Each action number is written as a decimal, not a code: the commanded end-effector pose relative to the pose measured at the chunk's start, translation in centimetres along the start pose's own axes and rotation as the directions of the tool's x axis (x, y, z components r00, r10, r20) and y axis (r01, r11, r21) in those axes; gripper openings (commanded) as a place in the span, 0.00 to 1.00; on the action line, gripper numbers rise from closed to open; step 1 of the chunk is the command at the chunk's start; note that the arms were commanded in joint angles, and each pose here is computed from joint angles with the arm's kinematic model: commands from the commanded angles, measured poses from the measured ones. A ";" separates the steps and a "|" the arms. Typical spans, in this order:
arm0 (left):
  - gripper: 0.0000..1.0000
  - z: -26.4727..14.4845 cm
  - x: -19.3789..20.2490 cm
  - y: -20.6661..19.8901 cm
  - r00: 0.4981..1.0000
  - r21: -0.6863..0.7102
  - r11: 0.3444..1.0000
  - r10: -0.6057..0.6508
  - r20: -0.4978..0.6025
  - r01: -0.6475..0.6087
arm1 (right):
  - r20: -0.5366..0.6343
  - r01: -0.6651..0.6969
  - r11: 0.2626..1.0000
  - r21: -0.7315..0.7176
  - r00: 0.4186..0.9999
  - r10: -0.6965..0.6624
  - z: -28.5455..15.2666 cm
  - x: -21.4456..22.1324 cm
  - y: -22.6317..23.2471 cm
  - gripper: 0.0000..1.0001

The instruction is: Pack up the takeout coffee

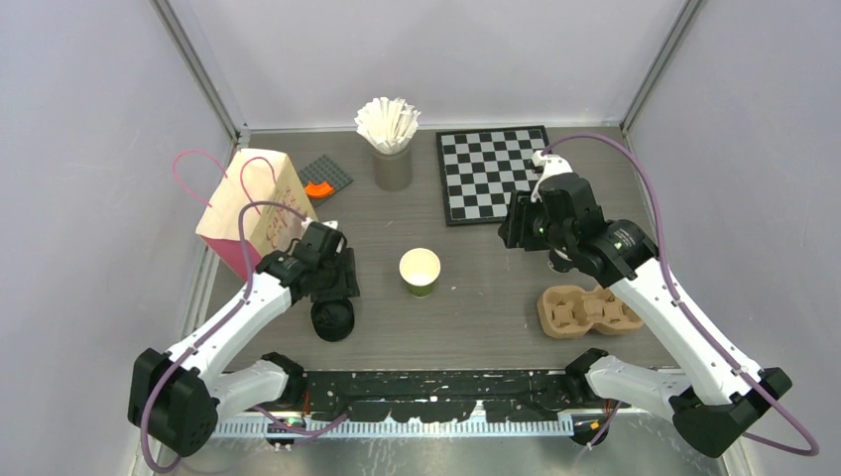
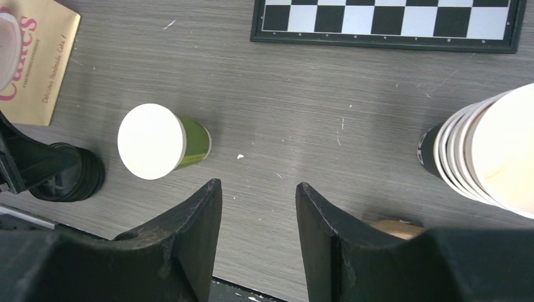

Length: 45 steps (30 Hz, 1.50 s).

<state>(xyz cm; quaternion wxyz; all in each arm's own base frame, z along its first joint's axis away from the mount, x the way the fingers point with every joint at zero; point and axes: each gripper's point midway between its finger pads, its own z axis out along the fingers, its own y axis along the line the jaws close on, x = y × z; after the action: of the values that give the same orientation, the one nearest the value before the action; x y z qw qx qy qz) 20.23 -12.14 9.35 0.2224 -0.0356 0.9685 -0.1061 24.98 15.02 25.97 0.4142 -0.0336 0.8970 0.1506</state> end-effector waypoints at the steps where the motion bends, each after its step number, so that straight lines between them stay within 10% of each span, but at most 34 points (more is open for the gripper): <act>1: 0.55 -0.4 -1.6 -0.1 0.988 0.009 0.994 -0.105 0.111 0.105 | 0.051 -0.014 0.997 -0.071 0.999 0.017 -0.1 -1.2 1.5 0.52; 19: 0.49 -2.4 2.4 -1.6 0.978 0.093 0.994 0.078 -0.191 -0.062 | 0.072 0.056 0.994 -0.092 0.996 -0.049 -0.5 -0.7 1.3 0.52; 45: 0.32 1.0 3.2 -1.0 0.950 0.023 0.996 0.084 -0.301 -0.081 | 0.126 0.094 0.995 -0.038 0.988 -0.089 -1.9 -1.1 -0.2 0.52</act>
<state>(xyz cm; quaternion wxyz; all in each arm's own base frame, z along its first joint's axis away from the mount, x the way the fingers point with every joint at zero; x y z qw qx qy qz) 17.28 -13.24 7.31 0.0683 0.0095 0.9927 -0.0993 24.33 14.55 26.61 0.4480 -0.0740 0.8778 0.1528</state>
